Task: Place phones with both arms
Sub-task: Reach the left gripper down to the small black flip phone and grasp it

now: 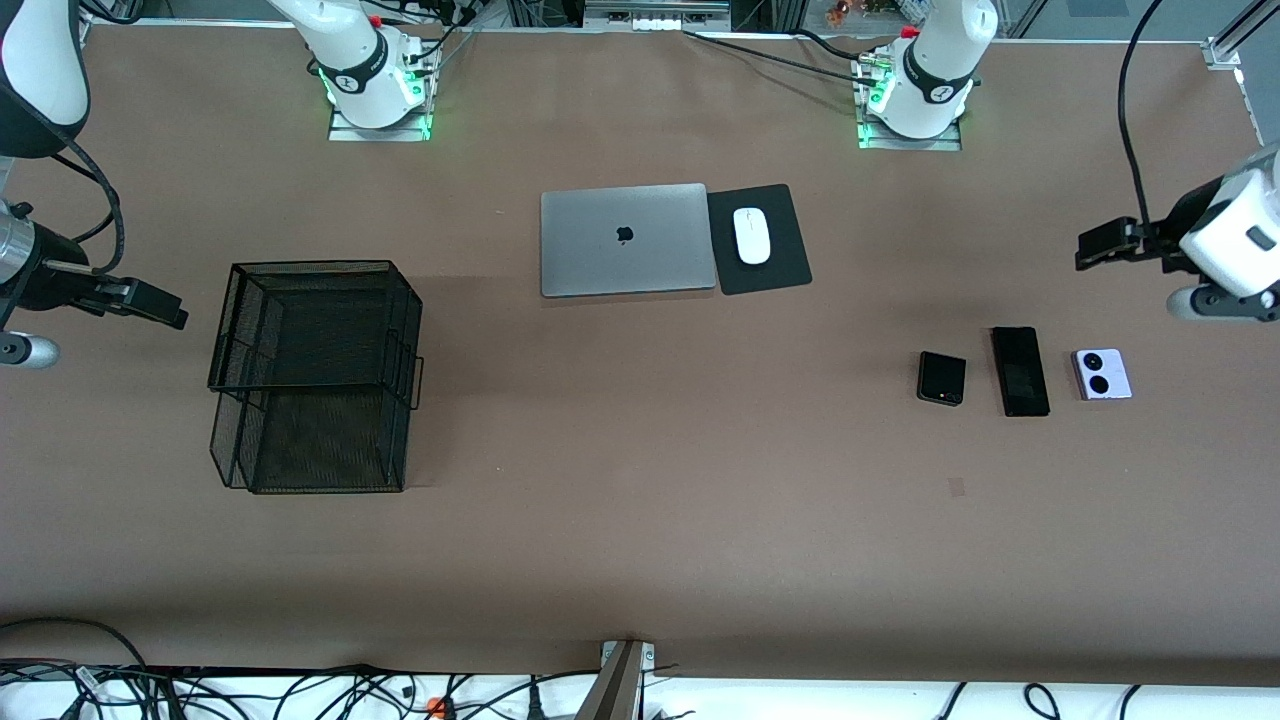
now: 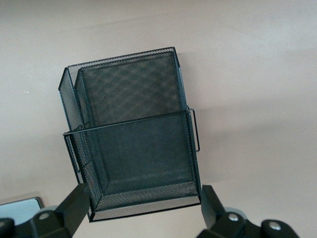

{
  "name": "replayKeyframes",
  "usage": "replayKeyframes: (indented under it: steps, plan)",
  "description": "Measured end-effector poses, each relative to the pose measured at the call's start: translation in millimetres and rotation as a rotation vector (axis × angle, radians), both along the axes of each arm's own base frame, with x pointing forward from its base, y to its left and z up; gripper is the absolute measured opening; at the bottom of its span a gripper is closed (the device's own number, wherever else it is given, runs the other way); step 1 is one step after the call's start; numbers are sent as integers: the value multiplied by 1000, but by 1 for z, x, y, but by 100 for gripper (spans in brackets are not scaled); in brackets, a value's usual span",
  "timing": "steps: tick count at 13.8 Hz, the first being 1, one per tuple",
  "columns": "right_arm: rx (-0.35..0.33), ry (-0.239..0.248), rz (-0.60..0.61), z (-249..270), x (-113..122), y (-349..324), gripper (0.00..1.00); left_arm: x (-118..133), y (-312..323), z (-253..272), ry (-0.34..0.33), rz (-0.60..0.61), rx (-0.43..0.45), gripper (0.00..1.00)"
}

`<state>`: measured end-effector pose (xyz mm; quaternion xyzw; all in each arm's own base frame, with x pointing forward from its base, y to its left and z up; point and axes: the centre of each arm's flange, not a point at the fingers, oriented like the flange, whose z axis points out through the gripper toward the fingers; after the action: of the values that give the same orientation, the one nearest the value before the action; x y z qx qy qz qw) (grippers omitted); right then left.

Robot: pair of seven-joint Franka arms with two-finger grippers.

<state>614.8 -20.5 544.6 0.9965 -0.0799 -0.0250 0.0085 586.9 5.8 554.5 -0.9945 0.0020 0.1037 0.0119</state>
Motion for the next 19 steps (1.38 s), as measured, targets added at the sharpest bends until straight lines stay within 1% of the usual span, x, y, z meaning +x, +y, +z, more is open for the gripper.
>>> replayKeyframes:
  steps: [2, 5, 8, 11, 13, 14, 16, 19]
  plan:
    - [0, 2, 0, 0, 0, 0, 100, 18, 1, -36, 12, -2, 0, 100]
    - [0, 3, 0, 0, 0, 0, 100, 47, -1, -104, 23, -17, -4, 100]
    - [0, 6, 0, 0, -1, 0, 100, 63, -18, -160, 53, -40, -7, 100]
    - [1, 17, 2, -1, -2, 1, 100, 74, -35, -203, 45, -66, -9, 100]
    - [1, 18, 2, -1, -2, 2, 100, 76, -36, -235, 11, -102, -17, 100]
    - [1, 18, 2, -1, -2, 2, 100, 73, -35, -253, -16, -148, -26, 100]
    - [1, 18, 3, -1, -2, 2, 100, 63, -31, -282, -47, -199, -37, 100]
    - [1, 20, 2, -1, -3, 2, 100, 45, -31, -314, -66, -247, -46, 100]
